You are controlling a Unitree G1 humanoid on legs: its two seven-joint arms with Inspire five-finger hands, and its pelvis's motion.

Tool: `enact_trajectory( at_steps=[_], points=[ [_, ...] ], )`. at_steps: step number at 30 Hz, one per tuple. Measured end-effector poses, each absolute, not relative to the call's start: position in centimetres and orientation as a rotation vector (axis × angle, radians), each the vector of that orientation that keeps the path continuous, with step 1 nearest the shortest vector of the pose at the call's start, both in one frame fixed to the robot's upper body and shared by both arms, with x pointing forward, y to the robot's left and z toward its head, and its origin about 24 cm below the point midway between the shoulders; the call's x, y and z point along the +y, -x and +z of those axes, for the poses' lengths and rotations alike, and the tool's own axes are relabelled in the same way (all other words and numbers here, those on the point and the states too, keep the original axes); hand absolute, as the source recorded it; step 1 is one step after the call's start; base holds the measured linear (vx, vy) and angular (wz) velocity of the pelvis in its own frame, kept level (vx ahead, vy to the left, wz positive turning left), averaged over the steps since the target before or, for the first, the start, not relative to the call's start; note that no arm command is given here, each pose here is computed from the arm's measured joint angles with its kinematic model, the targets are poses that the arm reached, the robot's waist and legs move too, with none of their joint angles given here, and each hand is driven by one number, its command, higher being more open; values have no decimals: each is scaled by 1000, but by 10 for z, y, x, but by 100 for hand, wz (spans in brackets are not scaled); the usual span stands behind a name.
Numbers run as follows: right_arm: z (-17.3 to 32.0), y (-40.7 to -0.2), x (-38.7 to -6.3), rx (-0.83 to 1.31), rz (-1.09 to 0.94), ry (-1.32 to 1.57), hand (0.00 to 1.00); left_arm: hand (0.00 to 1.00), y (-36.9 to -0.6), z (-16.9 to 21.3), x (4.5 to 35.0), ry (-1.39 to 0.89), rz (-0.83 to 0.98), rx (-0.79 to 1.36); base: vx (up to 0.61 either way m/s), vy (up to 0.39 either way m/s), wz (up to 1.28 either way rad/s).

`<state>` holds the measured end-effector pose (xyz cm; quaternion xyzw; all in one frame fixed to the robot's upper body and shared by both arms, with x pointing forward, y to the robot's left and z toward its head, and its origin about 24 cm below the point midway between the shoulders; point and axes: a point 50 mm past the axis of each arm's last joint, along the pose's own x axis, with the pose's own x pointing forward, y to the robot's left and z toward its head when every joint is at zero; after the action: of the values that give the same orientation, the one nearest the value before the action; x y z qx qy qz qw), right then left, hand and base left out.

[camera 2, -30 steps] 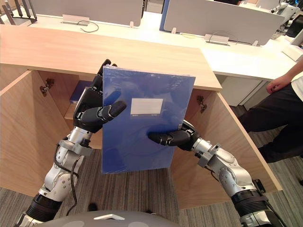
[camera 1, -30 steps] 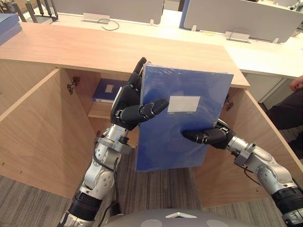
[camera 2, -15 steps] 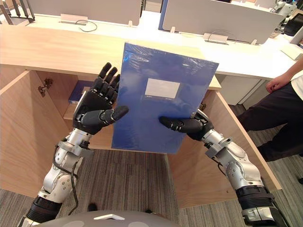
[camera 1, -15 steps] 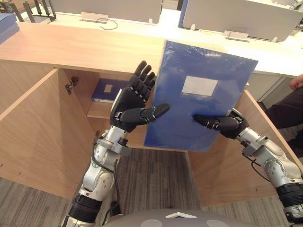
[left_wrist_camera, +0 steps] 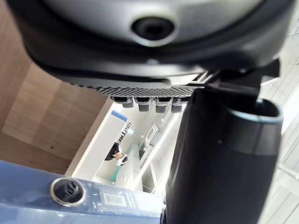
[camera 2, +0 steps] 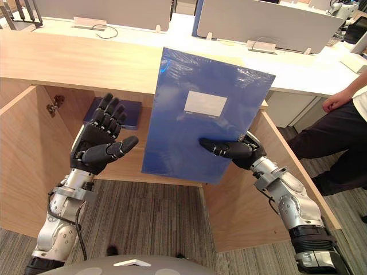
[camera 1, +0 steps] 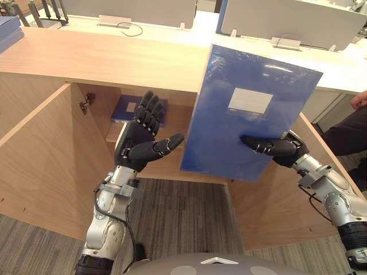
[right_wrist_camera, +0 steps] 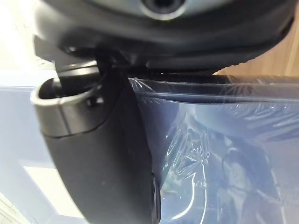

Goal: Walk over to the cabinet, pick up the folder, carry it to the office cabinet, place the folder inside the office cabinet, then close the office cabinet door

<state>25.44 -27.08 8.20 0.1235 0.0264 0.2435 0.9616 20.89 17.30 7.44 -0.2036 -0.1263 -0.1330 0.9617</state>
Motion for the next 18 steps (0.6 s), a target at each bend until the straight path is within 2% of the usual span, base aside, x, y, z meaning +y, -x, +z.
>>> enact_trajectory(
  at_steps=[6,13,18],
  points=[
    [92,-254,-282,0,451,-240,0,100,-193,40,183,412,-240,-108,0,0,0],
    [85,-251,-307,3,309,-255,0,100,-147,-32,181,288,-369,308,0,0,0],
    [75,-249,-315,-1,210,-310,0,100,-111,-88,193,164,-349,627,9,12,0]
  ],
)
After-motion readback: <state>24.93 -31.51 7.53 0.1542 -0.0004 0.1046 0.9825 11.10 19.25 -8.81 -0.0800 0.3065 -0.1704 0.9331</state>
